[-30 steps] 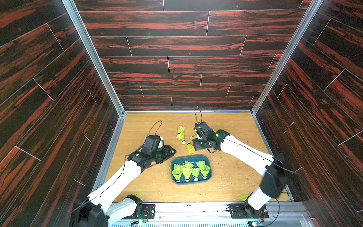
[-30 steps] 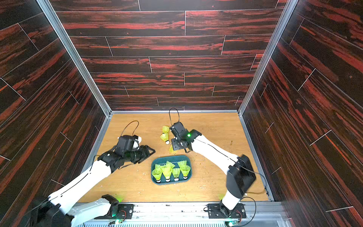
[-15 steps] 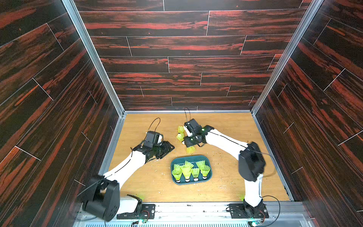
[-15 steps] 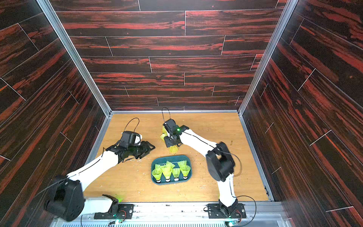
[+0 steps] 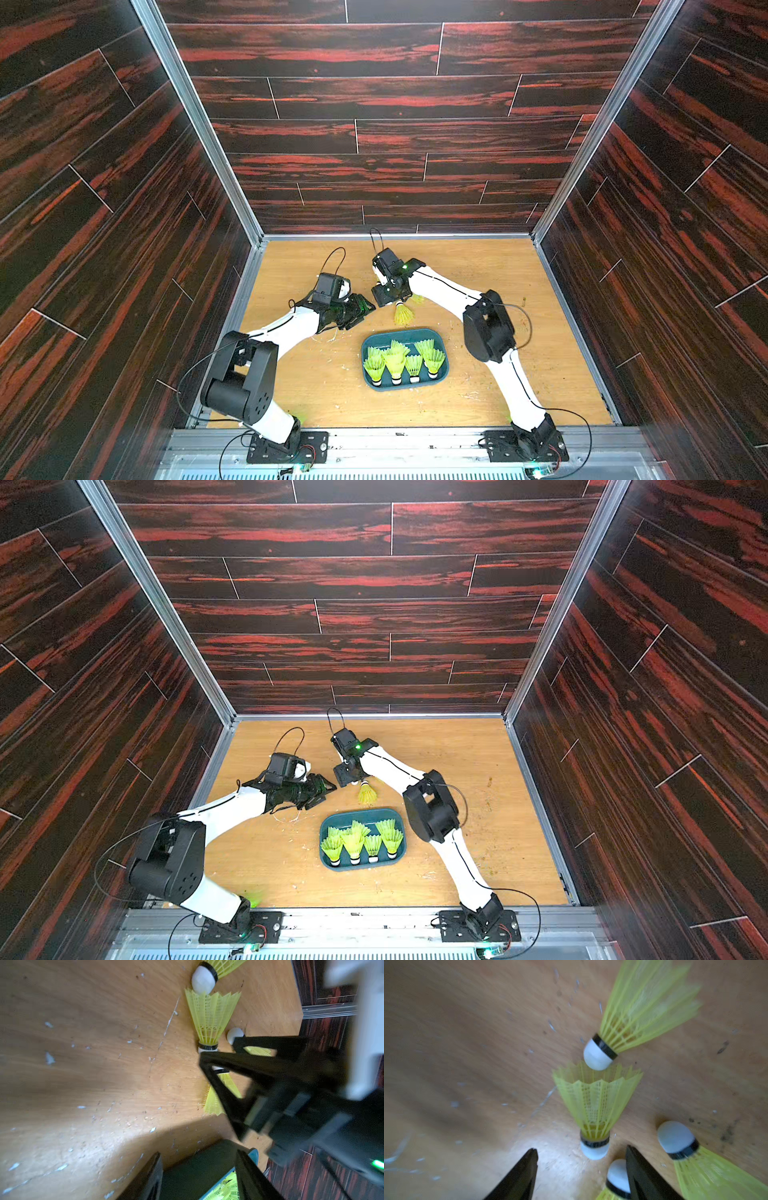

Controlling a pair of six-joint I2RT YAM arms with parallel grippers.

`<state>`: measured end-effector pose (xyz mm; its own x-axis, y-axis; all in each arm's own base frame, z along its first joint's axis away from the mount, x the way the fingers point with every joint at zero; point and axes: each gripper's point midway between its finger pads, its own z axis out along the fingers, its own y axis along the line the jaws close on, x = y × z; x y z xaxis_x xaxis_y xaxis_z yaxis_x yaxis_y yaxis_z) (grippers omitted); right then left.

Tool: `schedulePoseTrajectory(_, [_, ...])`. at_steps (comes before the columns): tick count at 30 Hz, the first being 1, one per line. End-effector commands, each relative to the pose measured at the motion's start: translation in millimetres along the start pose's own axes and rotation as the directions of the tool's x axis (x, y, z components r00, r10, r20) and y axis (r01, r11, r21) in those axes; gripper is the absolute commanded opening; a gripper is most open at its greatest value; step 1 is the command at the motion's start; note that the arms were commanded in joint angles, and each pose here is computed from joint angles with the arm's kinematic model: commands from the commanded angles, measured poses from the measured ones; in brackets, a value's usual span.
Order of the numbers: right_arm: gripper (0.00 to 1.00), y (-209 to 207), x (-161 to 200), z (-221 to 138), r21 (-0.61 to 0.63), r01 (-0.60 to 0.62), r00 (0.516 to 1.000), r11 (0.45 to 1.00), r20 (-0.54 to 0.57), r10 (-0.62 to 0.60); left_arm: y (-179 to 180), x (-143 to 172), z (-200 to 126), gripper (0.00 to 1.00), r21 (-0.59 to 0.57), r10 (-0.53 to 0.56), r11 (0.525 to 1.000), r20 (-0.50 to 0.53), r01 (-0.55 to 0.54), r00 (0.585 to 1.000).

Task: Put the shuttlecocks into the storage box
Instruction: Pick up the shuttlecock at the center of the board.

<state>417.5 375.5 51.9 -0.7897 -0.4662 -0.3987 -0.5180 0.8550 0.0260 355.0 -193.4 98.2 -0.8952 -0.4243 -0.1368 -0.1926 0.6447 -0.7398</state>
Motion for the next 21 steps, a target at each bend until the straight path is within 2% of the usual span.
schedulePoseTrajectory(1, [0.70, -9, 9, 4, 0.037, -0.002, 0.998, 0.999, -0.055, 0.004, -9, -10, -1, 0.60, 0.033, 0.019, 0.999, 0.025, -0.020, 1.000])
schedulePoseTrajectory(9, [0.62, -8, 8, 24, 0.031, -0.006, 0.997, 1.000, -0.080, 0.008, 7, -9, 2, 0.61, 0.005, -0.014, 1.000, 0.014, 0.014, 1.000])
schedulePoseTrajectory(21, [0.48, -13, 8, 36, 0.049, -0.022, 0.995, 0.999, -0.092, 0.026, 10, -8, -3, 0.66, 0.000, -0.014, 1.000, 0.020, 0.014, 1.000])
